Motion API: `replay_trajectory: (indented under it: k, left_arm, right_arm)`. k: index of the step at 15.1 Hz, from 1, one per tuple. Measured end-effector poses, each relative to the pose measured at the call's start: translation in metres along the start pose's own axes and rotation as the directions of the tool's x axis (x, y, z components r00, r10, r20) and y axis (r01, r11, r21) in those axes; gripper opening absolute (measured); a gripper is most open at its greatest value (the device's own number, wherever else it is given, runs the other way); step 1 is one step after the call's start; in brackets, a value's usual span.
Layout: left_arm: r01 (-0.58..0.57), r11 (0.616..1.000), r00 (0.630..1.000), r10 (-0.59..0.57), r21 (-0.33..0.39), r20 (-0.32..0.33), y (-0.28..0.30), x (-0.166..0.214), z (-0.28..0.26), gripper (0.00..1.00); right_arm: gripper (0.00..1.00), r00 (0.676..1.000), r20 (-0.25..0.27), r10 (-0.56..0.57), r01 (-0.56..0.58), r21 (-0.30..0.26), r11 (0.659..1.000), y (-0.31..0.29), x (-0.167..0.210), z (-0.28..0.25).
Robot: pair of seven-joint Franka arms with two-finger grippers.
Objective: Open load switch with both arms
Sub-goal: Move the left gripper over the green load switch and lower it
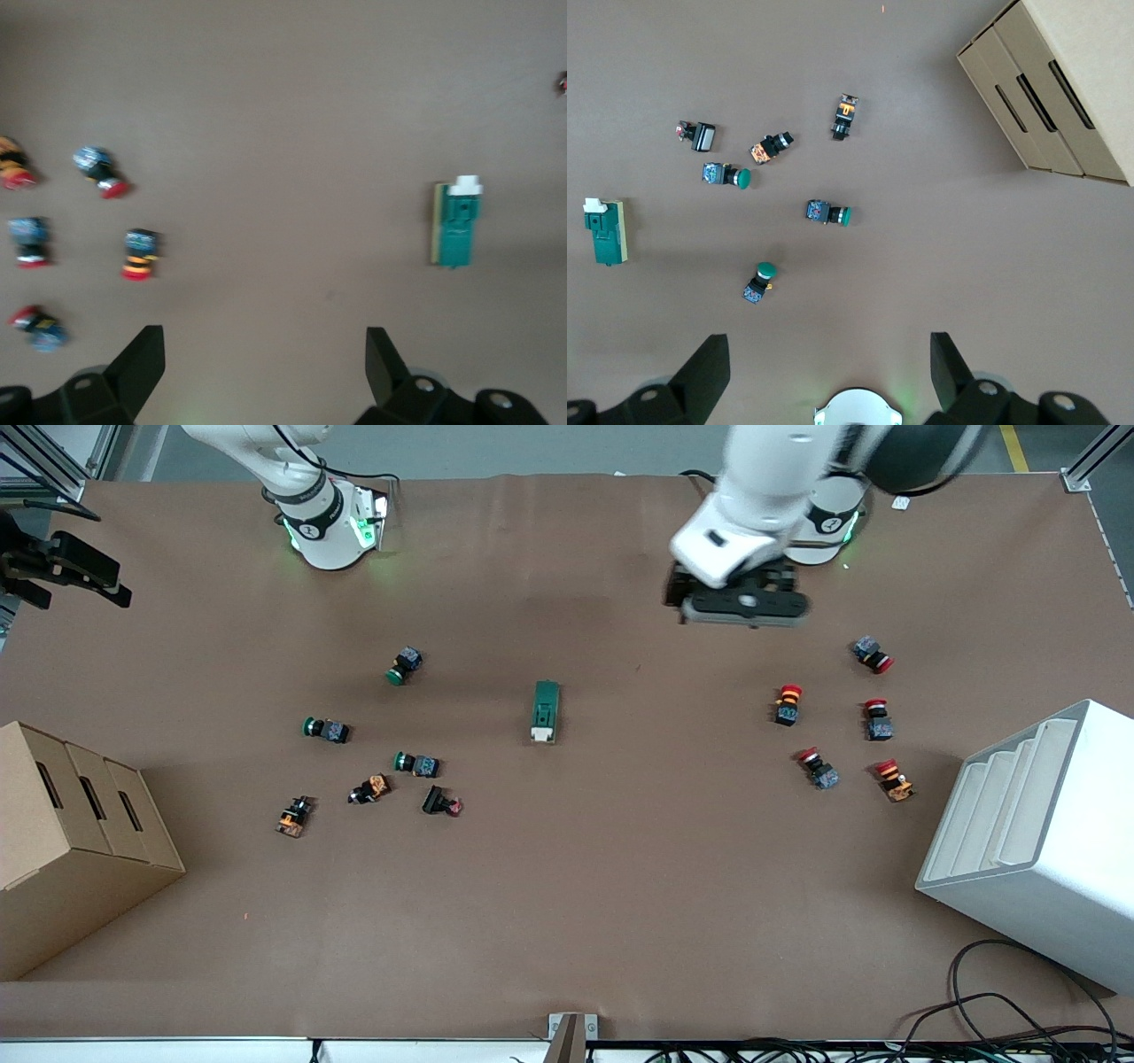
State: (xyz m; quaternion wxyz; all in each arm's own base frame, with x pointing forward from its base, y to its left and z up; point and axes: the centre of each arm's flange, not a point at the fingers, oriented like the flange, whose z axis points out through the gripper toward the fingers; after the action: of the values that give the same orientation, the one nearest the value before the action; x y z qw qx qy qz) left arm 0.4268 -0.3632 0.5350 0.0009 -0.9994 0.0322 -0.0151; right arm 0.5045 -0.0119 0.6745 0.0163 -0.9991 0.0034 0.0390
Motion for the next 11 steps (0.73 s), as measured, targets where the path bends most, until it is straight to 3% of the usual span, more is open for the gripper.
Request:
replay_trajectory:
  k: [3,6,11]
  left_arm:
    - [0.035,0.999,0.998,-0.037,-0.037,-0.057,0.042,-0.029,0.034,1.0]
    - [0.019,1.0,0.993,-0.02,-0.013,-0.113,0.072,-0.056,0.072,1.0]
    - [0.006,0.998,0.979,0.005,0.055,-0.203,0.129,-0.1,0.134,0.99]
  right_arm:
    - [1.0,1.0,0.01,0.008,-0.008,0.0,1.0,0.005,0.005,0.006]
    - [1.0,1.0,0.012,0.022,-0.022,0.001,1.0,0.012,0.022,0.021]
    - [1.0,0.991,0.114,0.075,-0.074,-0.015,0.997,0.022,0.059,0.079]
